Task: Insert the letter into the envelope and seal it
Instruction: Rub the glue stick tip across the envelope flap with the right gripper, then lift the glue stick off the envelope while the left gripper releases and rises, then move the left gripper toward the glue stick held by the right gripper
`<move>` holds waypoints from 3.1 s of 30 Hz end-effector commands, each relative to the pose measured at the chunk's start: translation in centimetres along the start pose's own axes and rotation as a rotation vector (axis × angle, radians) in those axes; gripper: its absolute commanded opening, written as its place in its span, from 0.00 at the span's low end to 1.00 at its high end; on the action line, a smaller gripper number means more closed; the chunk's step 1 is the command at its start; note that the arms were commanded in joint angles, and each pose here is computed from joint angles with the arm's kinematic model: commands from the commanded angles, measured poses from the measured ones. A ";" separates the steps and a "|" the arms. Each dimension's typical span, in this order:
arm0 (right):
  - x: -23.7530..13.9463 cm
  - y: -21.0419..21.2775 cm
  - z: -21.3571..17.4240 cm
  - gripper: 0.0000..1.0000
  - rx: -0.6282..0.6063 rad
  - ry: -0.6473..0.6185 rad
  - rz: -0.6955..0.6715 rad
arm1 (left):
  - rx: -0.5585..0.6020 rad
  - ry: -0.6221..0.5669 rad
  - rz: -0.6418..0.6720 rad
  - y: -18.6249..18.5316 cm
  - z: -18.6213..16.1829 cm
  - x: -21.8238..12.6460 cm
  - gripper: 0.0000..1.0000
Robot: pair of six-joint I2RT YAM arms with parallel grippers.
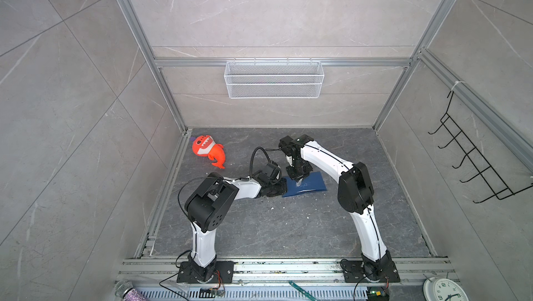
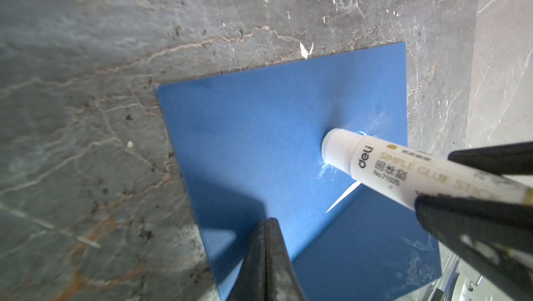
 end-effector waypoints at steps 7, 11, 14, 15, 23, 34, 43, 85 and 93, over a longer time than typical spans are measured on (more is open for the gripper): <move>2.6 -5.2 -2.3 0.00 0.024 0.126 -0.158 | -0.060 0.126 0.198 5.2 -4.0 1.3 0.00; 3.0 -6.6 -2.8 0.00 0.045 0.137 -0.171 | -0.060 0.124 0.195 5.2 -4.0 1.2 0.00; 3.3 -7.6 -3.2 0.00 0.060 0.150 -0.183 | -0.059 0.123 0.198 5.2 -4.0 1.1 0.00; 3.4 -8.0 -3.4 0.00 0.066 0.158 -0.188 | -0.059 0.123 0.199 5.3 -4.0 1.1 0.00; 3.8 -8.2 -3.4 0.00 0.098 0.166 -0.163 | -0.061 0.119 0.199 5.2 -4.0 1.0 0.00; -5.7 -7.2 -1.4 0.00 0.187 -0.183 0.035 | -0.063 0.116 0.211 5.4 -4.1 0.8 0.00; -17.0 -7.4 -4.6 0.00 0.208 -0.629 0.193 | -0.058 0.100 0.219 5.1 -3.9 0.3 0.00; -24.8 -1.3 -10.3 0.00 0.161 -1.692 0.684 | -0.318 -0.430 -0.734 -18.9 4.2 -27.8 0.91; -24.6 0.2 -10.2 0.00 0.133 -1.666 0.663 | -0.293 -0.465 -0.696 -18.4 4.4 -27.3 0.88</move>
Point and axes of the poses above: each gripper's point midway between its finger pads, its own x axis out along the fingers, its own y axis along the line the jaws close on, z = x × y, the point moved 4 cm from there along -x, back along the fingers
